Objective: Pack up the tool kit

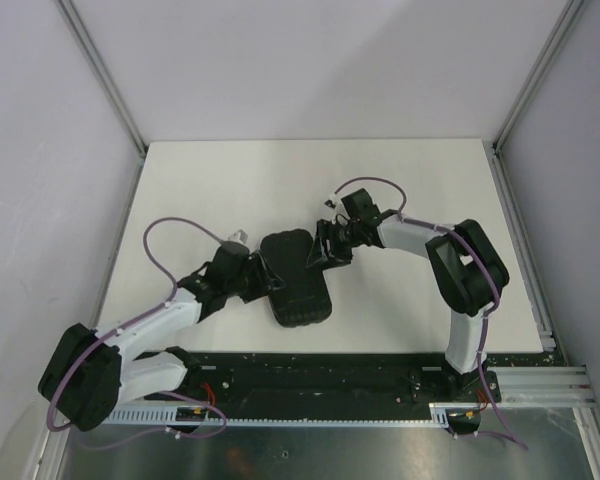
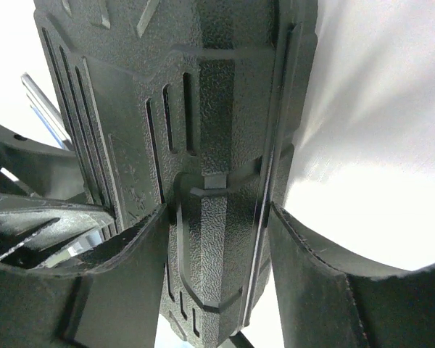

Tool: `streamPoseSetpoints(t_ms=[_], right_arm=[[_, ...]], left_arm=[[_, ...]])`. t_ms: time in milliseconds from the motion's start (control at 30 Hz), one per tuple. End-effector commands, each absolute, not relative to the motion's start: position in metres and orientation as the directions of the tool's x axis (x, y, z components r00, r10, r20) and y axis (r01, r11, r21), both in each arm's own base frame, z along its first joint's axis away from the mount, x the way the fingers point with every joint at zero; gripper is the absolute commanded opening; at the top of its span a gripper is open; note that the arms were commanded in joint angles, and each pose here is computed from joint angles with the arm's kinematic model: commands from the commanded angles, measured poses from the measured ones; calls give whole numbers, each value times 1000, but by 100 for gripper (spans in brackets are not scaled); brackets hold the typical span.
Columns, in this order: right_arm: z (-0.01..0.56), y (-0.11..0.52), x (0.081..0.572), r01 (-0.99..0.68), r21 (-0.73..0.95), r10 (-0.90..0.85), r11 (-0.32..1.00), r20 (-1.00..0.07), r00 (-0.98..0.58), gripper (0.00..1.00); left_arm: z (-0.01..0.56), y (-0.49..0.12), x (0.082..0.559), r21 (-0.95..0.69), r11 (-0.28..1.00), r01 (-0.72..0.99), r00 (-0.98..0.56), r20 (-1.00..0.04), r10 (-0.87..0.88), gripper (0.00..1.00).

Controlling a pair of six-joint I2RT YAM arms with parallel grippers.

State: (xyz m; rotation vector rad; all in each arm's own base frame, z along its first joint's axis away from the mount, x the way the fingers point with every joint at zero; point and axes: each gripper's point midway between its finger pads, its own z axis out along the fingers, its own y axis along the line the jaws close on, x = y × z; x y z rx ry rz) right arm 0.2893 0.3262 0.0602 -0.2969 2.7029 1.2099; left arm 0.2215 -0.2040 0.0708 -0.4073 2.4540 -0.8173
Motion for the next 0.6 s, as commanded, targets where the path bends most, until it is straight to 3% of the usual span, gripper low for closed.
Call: streamPoseSetpoints(t_ms=[0, 300, 567], right_arm=[[69, 345, 284, -219, 781, -98, 585, -201, -975, 50], [80, 327, 318, -167, 812, 11, 560, -209, -978, 52], [83, 331, 317, -146, 839, 12, 524, -179, -984, 54]], left_arm=[[244, -268, 283, -790, 538, 294, -643, -580, -500, 48], [238, -266, 287, -771, 577, 269, -653, -587, -479, 54], [245, -281, 293, -768, 566, 298, -679, -588, -440, 48]])
